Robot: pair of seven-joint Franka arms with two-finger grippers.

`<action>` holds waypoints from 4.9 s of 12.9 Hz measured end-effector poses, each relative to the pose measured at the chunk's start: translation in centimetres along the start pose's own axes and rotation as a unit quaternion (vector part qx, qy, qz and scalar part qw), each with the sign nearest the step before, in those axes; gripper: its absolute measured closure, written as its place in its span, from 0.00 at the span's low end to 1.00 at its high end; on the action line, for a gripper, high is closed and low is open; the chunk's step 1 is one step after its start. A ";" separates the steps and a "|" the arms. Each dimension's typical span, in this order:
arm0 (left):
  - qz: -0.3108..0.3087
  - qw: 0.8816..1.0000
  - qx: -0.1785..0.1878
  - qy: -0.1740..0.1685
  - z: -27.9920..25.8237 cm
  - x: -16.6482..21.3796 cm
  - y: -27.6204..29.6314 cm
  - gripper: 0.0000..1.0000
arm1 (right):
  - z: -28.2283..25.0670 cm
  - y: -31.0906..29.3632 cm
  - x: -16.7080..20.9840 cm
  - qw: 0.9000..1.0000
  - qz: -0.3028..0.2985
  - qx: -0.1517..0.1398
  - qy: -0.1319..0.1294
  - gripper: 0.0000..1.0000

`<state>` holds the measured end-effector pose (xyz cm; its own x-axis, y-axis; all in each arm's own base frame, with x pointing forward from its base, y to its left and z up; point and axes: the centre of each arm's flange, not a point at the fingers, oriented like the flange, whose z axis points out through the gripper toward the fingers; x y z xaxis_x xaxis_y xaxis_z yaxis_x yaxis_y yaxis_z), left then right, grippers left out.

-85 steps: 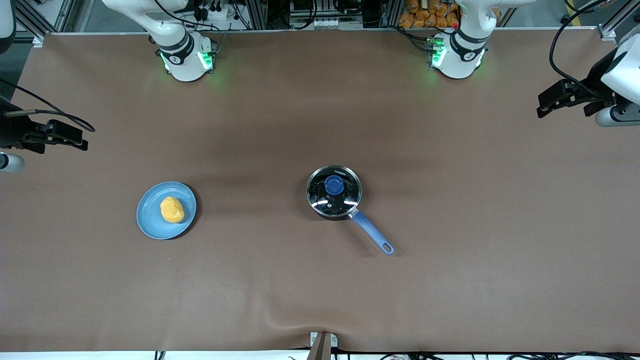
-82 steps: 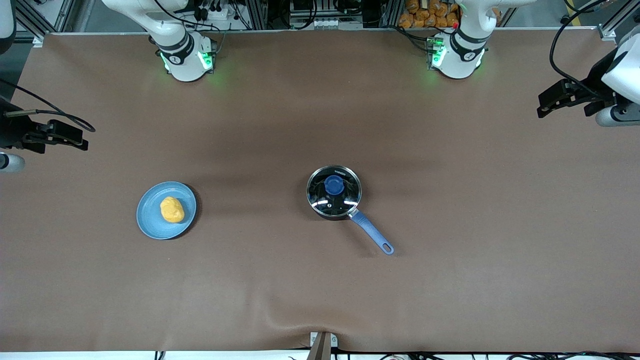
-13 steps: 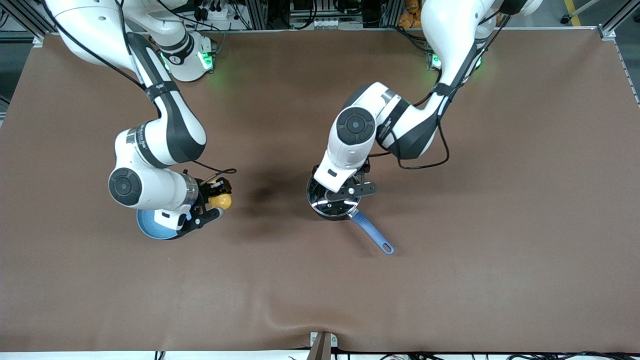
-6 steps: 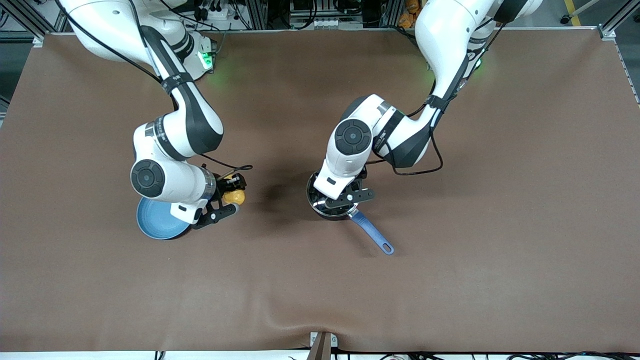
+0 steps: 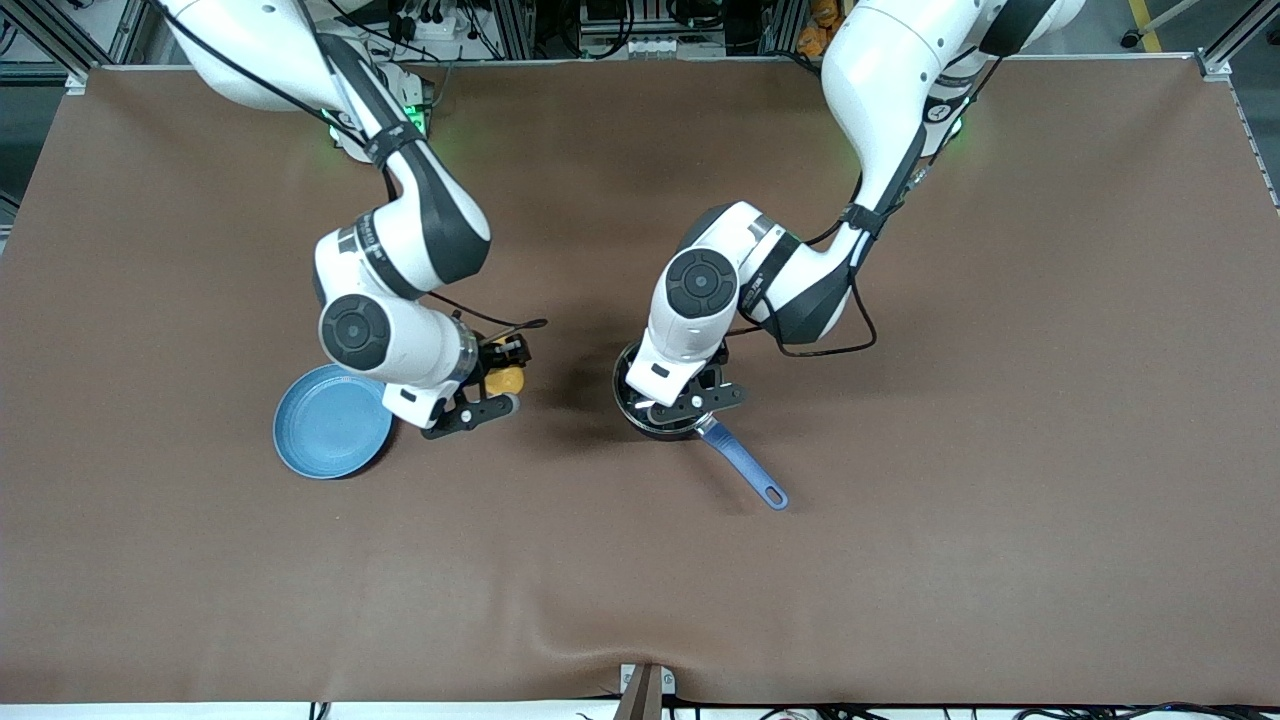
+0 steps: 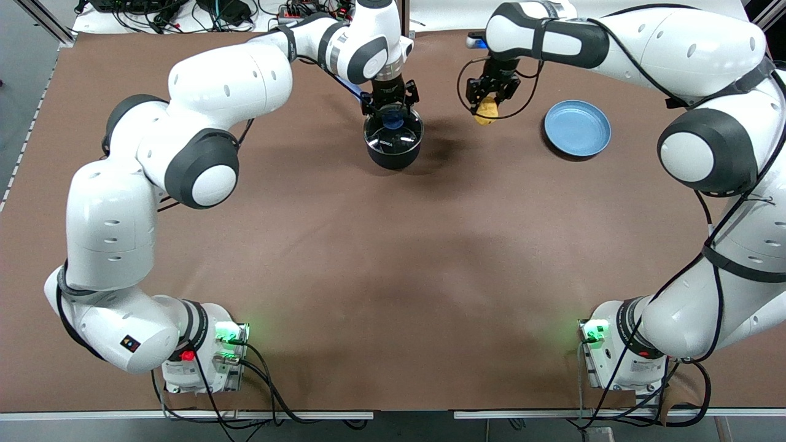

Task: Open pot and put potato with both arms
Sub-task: 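Lift the glass lid off the pot with the left gripper, moving it aside, then lower the potato into the pot while the left gripper sets the lid down, then open both grippers, releasing the potato and the lid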

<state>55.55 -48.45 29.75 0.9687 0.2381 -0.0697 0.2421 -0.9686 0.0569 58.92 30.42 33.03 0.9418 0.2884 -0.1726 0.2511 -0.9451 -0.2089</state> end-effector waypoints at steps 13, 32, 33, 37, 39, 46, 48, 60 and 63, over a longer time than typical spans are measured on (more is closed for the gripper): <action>-0.008 1.000 -0.013 0.011 -2.4 -0.2 0.7 0.39 | 0.0 -4.1 -0.3 0.999 0.040 -0.001 0.015 0.40; 0.002 0.999 0.041 -0.007 -9.6 13.5 -30.2 0.39 | 8.9 -18.9 1.7 0.981 0.019 0.035 0.188 0.40; 0.006 0.999 0.040 -0.004 -8.6 13.3 -30.5 0.39 | 9.6 -19.2 1.9 0.981 0.017 0.036 0.190 0.40; 0.023 0.999 0.035 0.012 -6.2 12.7 -30.6 0.39 | 12.6 -20.4 1.6 0.984 0.007 0.031 0.176 0.40; 0.025 0.999 0.031 0.020 -4.8 12.4 -30.8 0.39 | 14.1 -20.9 1.2 0.986 0.002 0.027 0.167 0.40; 0.024 0.999 0.026 0.023 0.3 11.3 -32.0 0.39 | 17.2 -21.0 1.3 0.985 -0.001 0.029 0.171 0.40; 0.019 0.999 0.027 0.019 1.7 11.3 -32.9 0.39 | 17.4 -21.0 1.3 0.985 -0.001 0.029 0.171 0.40; 0.036 0.999 0.028 0.009 3.7 12.9 -37.5 0.32 | 13.7 -20.5 3.1 0.978 0.006 0.038 0.203 0.00; 0.044 0.998 0.019 0.039 0.5 14.6 -37.7 0.02 | 9.7 -19.4 3.3 0.982 0.017 0.027 0.185 0.00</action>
<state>60.57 -8.51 26.13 0.9878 0.1551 0.0110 0.1548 -0.9877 0.0220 54.95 51.17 27.17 0.9687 0.1715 0.1795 0.2149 -0.9412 -0.2607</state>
